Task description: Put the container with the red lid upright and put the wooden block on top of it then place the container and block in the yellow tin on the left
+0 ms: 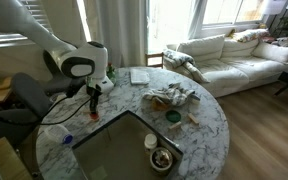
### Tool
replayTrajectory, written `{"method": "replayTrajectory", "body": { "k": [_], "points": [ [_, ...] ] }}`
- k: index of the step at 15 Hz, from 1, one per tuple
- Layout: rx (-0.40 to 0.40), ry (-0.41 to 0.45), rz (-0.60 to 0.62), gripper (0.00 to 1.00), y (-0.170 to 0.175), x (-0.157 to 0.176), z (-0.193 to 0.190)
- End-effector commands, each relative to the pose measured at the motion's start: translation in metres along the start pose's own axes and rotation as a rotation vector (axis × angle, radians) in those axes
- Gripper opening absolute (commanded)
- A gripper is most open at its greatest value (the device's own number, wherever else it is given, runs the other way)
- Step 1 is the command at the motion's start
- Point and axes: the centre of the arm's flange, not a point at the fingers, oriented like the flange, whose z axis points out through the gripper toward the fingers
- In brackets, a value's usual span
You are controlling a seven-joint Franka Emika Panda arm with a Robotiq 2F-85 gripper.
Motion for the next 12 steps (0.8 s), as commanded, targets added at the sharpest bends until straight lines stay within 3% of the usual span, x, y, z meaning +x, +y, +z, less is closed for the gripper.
{"method": "replayTrajectory", "body": {
  "k": [1,11,12],
  "points": [
    [-0.016,0.023,0.015,0.07,0.0068,-0.0074,0.0027],
    [-0.001,0.048,0.04,0.08,0.004,-0.006,0.0009],
    [-0.004,0.044,0.039,0.46,0.0038,-0.0064,0.0011]
  ]
}}
